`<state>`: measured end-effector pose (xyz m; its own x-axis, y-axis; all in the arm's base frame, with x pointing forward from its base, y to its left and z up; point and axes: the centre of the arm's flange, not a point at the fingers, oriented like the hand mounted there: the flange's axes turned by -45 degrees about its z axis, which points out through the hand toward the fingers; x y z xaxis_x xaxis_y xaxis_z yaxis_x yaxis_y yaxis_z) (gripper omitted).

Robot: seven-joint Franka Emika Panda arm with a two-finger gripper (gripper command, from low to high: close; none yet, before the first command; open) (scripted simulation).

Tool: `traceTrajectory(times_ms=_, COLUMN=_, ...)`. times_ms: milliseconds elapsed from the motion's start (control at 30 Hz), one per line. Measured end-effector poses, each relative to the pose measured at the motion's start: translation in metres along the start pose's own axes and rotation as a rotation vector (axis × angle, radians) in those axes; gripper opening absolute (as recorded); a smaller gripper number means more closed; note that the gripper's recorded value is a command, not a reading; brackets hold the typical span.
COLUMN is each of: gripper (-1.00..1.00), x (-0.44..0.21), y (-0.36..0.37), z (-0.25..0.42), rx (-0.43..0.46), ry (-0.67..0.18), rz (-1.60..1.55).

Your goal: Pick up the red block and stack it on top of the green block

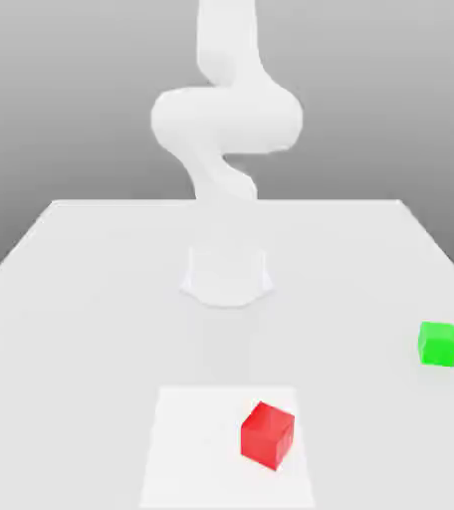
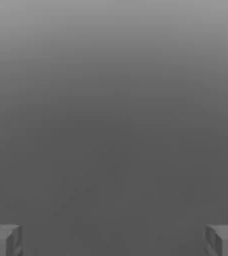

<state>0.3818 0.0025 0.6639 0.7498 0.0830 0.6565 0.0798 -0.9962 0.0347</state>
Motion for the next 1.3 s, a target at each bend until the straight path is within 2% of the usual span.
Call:
traceTrajectory(times_ms=333, gripper=0.00, x=-0.079, y=-0.028, z=0.213, rx=0.145, ry=-0.311, rz=-0.402)
traceTrajectory(times_ms=700, gripper=0.00, x=-0.252, y=-0.062, z=0.360, rx=0.346, ry=-0.622, rz=-0.846)
traceTrajectory(times_ms=900, gripper=0.00, x=-0.304, y=-0.063, z=0.410, rx=0.363, ry=-0.646, rz=-0.879)
traceTrajectory(times_ms=933, gripper=-1.00, x=-0.309, y=-0.063, z=0.415, rx=0.363, ry=-0.647, rz=-0.878)
traceTrajectory(times_ms=1133, gripper=-1.00, x=-0.311, y=-0.064, z=0.417, rx=0.364, ry=-0.649, rz=-0.878)
traceTrajectory(times_ms=1300, gripper=-1.00, x=-0.283, y=-0.062, z=0.386, rx=0.364, ry=-0.648, rz=-0.879)
